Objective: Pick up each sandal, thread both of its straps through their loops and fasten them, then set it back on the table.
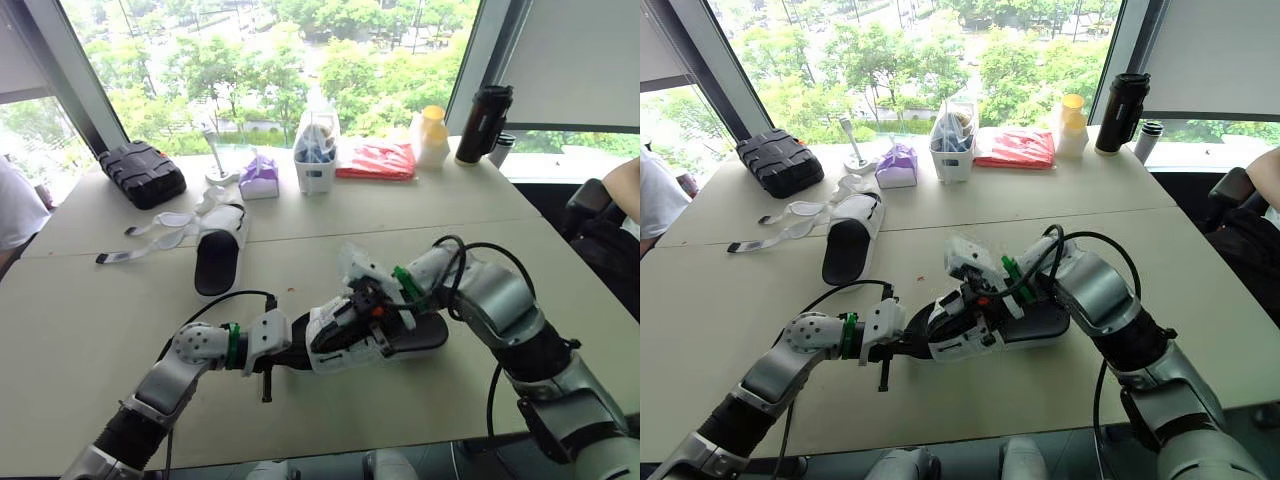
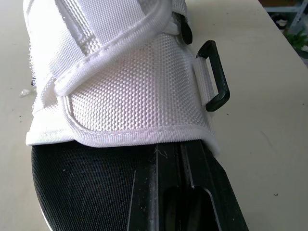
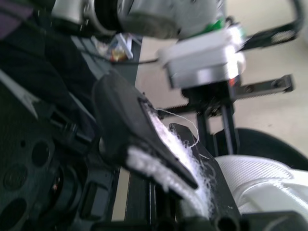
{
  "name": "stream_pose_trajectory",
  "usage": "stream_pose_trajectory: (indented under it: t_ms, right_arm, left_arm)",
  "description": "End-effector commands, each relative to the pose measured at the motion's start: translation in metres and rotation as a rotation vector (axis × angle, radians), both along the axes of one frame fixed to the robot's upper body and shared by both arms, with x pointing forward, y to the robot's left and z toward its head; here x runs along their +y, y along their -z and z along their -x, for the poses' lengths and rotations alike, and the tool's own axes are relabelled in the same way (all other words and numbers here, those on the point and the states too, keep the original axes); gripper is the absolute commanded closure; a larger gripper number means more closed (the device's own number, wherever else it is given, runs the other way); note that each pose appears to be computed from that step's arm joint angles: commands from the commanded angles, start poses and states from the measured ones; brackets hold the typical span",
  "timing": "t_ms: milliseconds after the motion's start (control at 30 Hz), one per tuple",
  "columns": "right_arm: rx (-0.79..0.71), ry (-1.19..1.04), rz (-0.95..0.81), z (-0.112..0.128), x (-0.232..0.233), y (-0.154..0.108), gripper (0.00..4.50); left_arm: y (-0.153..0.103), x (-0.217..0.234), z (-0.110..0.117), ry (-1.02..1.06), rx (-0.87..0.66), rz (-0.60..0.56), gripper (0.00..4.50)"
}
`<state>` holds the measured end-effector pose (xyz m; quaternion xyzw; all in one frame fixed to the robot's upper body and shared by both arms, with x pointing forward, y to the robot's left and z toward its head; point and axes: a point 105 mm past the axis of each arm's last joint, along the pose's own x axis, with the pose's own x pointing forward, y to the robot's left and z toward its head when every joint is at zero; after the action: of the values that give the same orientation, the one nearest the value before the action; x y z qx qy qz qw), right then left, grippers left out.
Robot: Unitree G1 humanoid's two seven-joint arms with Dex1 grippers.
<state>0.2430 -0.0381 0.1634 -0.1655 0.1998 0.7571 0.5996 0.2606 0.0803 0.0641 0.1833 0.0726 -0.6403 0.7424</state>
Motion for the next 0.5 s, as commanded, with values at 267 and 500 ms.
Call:
stream_pose_trajectory:
  t_ms: [267, 500]
  right_arm:
    - [-0.517, -0.163, -0.067, 0.013, 0.015, 0.016, 4.41]
    - [-0.654, -0.325, 0.004, 0.020, 0.000, 0.051, 3.59]
  left_arm:
    - [0.057, 0.026, 0.011, -0.111, 0.233, -0.163, 4.50]
    - [0.059, 0.027, 0.019, -0.109, 0.247, -0.168, 4.50]
